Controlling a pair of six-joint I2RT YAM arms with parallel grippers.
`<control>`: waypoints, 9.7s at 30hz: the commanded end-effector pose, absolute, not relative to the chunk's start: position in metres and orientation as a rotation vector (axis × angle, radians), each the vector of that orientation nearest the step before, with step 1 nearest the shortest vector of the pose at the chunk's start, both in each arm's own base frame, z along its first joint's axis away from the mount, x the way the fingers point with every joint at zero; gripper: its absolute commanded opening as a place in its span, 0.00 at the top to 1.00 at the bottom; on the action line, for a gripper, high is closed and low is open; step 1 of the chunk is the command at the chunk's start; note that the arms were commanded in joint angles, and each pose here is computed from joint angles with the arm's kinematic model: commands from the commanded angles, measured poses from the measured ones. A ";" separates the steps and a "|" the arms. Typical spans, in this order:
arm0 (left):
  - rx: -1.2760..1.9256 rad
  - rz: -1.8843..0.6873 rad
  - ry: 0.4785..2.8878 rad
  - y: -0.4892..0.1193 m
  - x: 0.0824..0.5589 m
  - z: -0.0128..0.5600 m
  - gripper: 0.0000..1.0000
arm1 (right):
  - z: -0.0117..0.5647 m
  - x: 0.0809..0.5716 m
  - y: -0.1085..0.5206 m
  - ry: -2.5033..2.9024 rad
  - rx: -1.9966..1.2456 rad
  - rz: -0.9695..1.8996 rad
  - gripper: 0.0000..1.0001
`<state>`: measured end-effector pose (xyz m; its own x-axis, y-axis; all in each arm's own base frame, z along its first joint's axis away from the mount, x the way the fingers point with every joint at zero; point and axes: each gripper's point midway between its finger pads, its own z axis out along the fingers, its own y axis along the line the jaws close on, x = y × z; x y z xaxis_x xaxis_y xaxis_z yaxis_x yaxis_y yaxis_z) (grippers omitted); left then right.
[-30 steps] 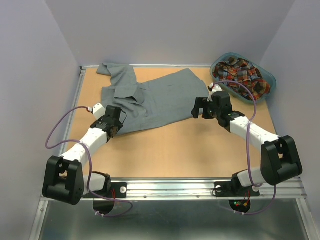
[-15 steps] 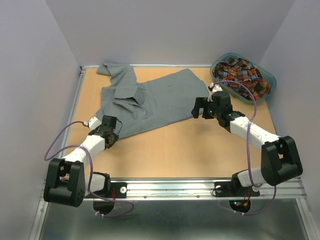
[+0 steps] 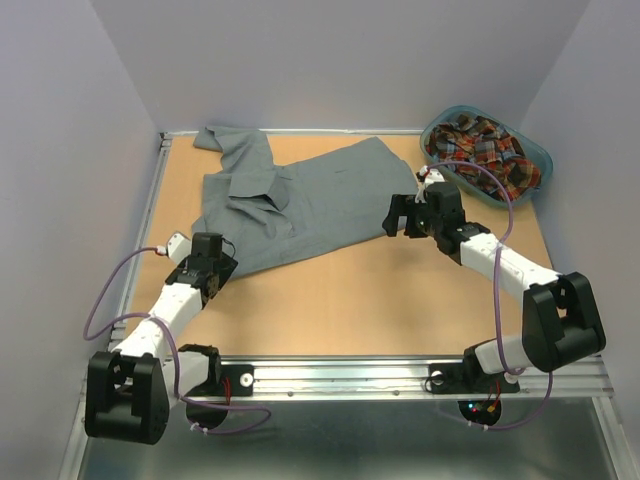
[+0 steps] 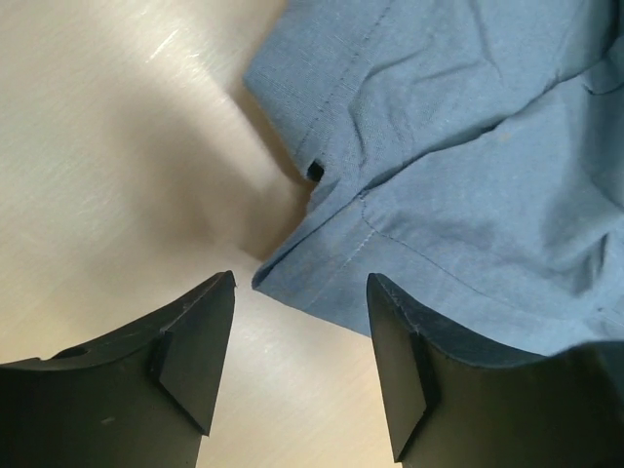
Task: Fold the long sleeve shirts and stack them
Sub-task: Fold the shirt
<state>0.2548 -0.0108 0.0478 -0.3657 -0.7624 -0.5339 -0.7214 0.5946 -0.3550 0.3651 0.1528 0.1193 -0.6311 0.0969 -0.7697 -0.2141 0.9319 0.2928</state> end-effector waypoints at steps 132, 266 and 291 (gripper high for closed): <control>-1.433 -0.295 1.935 -0.003 0.273 0.008 0.52 | 0.040 0.348 0.308 1.987 0.272 1.197 0.17; -0.581 -0.018 1.951 0.010 0.319 0.186 0.06 | 0.251 0.508 0.433 1.587 -0.750 0.576 0.99; -0.578 -0.025 1.974 0.007 0.320 0.180 0.07 | 0.213 0.486 0.351 1.448 -1.202 -0.022 0.99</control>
